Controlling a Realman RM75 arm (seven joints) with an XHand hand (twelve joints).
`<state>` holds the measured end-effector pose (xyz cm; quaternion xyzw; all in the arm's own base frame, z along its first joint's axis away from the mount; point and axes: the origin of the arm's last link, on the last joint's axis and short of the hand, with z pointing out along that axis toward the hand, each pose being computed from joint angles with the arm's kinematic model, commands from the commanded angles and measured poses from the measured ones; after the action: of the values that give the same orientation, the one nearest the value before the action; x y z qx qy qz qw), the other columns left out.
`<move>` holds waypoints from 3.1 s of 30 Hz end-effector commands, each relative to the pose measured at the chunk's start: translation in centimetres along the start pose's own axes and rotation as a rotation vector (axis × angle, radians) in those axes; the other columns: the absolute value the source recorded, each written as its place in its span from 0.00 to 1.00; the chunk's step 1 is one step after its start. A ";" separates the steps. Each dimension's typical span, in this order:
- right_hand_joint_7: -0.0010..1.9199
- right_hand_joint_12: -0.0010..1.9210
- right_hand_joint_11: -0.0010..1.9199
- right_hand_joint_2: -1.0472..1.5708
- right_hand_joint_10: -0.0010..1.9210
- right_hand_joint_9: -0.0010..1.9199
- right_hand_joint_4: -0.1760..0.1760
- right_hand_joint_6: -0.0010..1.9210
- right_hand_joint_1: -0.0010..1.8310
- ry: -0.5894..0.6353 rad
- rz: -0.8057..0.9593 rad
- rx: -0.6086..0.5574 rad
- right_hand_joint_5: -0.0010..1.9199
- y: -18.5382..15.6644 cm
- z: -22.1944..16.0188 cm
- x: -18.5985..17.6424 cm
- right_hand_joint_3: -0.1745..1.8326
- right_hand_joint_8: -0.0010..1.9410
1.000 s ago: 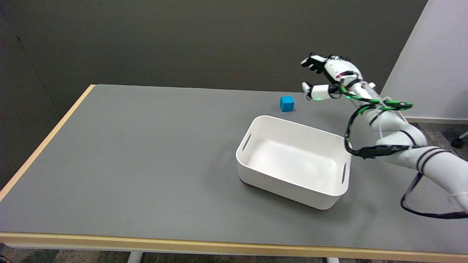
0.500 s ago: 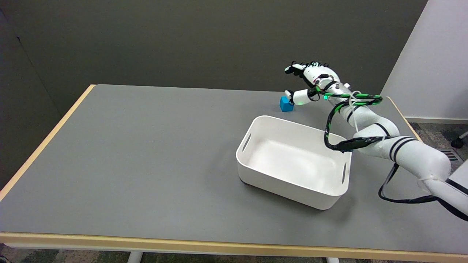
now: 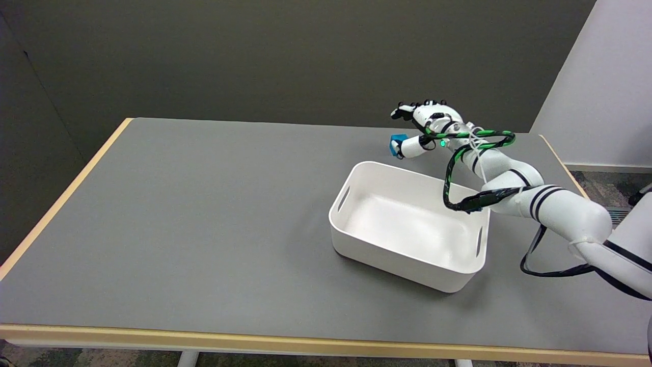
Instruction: Pick up blue wooden cube.
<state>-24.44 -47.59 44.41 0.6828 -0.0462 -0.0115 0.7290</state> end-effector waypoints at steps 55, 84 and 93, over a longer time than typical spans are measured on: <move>0.19 0.62 0.07 0.66 0.38 0.17 0.82 0.25 0.30 -0.102 -0.037 -0.079 0.13 -1.7 2.3 -1.5 0.55 0.20; 0.20 0.63 0.08 0.66 0.40 0.18 0.83 0.26 0.31 -0.144 -0.038 -0.088 0.13 -1.6 1.8 -2.9 0.55 0.21; 0.19 0.63 0.09 0.67 0.40 0.19 0.84 0.29 0.35 -0.123 -0.031 -0.083 0.13 -1.7 2.0 -2.3 0.59 0.24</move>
<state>-27.26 -49.35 42.87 0.6488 -0.0831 -0.0732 0.7528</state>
